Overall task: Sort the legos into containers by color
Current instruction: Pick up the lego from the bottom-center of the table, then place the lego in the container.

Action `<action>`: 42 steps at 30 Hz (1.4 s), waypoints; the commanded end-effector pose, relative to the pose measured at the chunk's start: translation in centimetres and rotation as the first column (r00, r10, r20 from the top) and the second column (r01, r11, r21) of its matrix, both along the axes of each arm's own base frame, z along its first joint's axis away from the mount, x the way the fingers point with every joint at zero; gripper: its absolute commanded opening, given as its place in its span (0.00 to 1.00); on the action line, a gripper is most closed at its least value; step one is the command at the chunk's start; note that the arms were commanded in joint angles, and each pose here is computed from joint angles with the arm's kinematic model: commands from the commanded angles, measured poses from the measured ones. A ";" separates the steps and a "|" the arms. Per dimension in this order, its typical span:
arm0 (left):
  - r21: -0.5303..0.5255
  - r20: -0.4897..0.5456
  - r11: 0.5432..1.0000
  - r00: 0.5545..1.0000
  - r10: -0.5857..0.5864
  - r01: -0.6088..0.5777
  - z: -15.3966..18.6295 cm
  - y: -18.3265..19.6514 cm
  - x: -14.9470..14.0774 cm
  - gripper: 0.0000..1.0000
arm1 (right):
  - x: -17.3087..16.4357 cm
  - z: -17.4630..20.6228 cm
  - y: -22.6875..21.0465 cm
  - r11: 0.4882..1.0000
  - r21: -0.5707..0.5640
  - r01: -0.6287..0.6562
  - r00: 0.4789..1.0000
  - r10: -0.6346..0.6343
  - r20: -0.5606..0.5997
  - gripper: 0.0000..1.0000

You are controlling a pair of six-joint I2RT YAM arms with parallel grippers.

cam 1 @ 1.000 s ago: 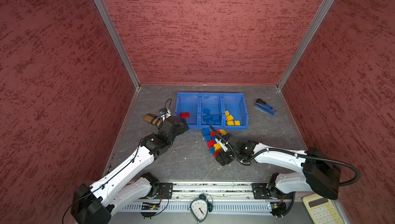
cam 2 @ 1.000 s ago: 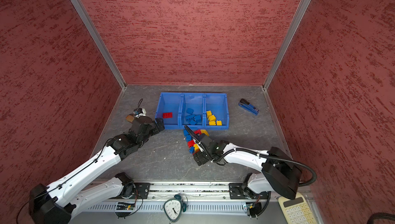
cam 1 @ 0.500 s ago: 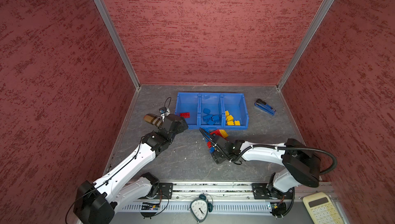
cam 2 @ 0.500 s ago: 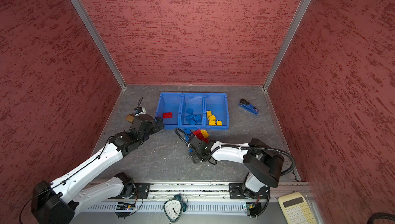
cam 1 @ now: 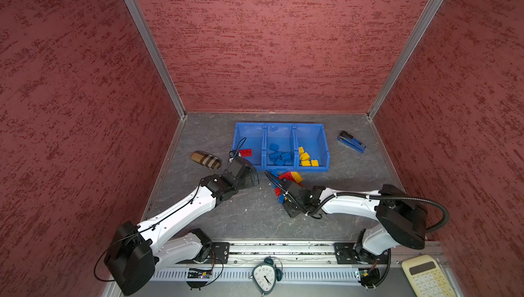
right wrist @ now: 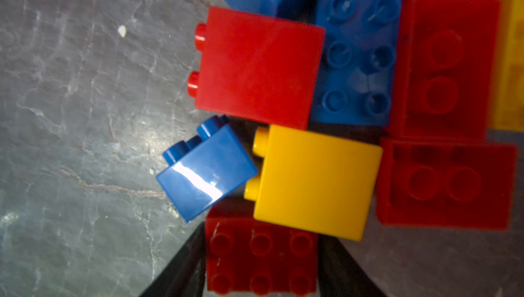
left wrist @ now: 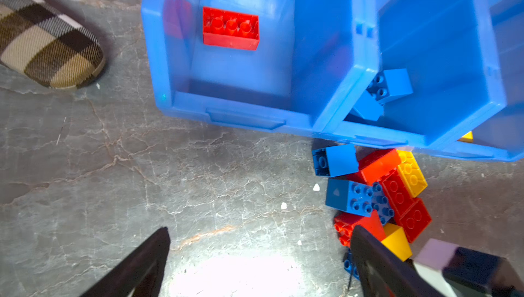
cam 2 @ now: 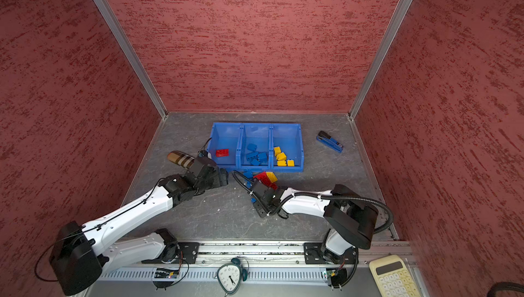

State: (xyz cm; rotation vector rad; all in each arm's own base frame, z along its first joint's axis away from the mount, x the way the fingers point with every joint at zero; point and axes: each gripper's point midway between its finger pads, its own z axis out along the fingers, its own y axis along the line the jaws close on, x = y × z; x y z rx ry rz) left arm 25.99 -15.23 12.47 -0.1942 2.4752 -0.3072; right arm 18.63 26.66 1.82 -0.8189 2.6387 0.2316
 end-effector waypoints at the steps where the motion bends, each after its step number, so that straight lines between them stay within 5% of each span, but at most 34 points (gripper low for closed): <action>1: 0.028 -0.041 1.000 0.999 -0.005 0.007 -1.5 0.5 -0.6 0.99 | -0.5 0.8 0.2 0.999 0.017 -0.043 0.999 0.043 0.001 0.49; 5: -0.002 -0.090 0.999 0.995 0.039 -0.039 -2.5 1.4 -0.5 0.99 | 0.0 3.1 0.8 0.996 0.032 -0.078 0.996 0.076 0.048 0.39; 9: -0.074 -0.095 0.996 0.994 -0.054 0.047 -2.7 -0.1 -0.7 0.99 | 2.1 6.7 2.5 0.991 0.087 -0.102 0.986 0.089 0.138 0.37; 17: -0.132 -0.135 0.954 0.959 0.251 -0.268 -2.4 6.2 -1.1 0.99 | 9.4 16.1 8.6 0.929 0.312 -0.201 0.933 0.084 0.351 0.38; 23: -0.159 -0.145 0.930 0.940 0.310 -0.332 -2.4 7.8 -1.6 0.99 | 15.7 18.6 11.8 0.890 0.409 -0.203 0.897 0.001 0.442 0.40; 31: -0.172 -0.205 0.938 0.942 0.265 -0.301 -3.7 6.4 -0.8 0.99 | 21.2 16.2 15.1 0.912 0.365 -0.189 0.882 -0.006 0.471 0.47; 33: -0.169 -0.209 0.946 0.948 0.241 -0.278 -3.8 5.9 -0.6 0.99 | 21.4 15.7 15.0 0.921 0.345 -0.181 0.880 -0.004 0.474 0.58; 42: -0.111 -0.092 0.992 0.993 -0.068 0.057 -2.3 -0.7 -0.7 0.99 | 17.0 20.9 11.0 0.894 0.370 -0.253 0.842 0.016 0.539 0.84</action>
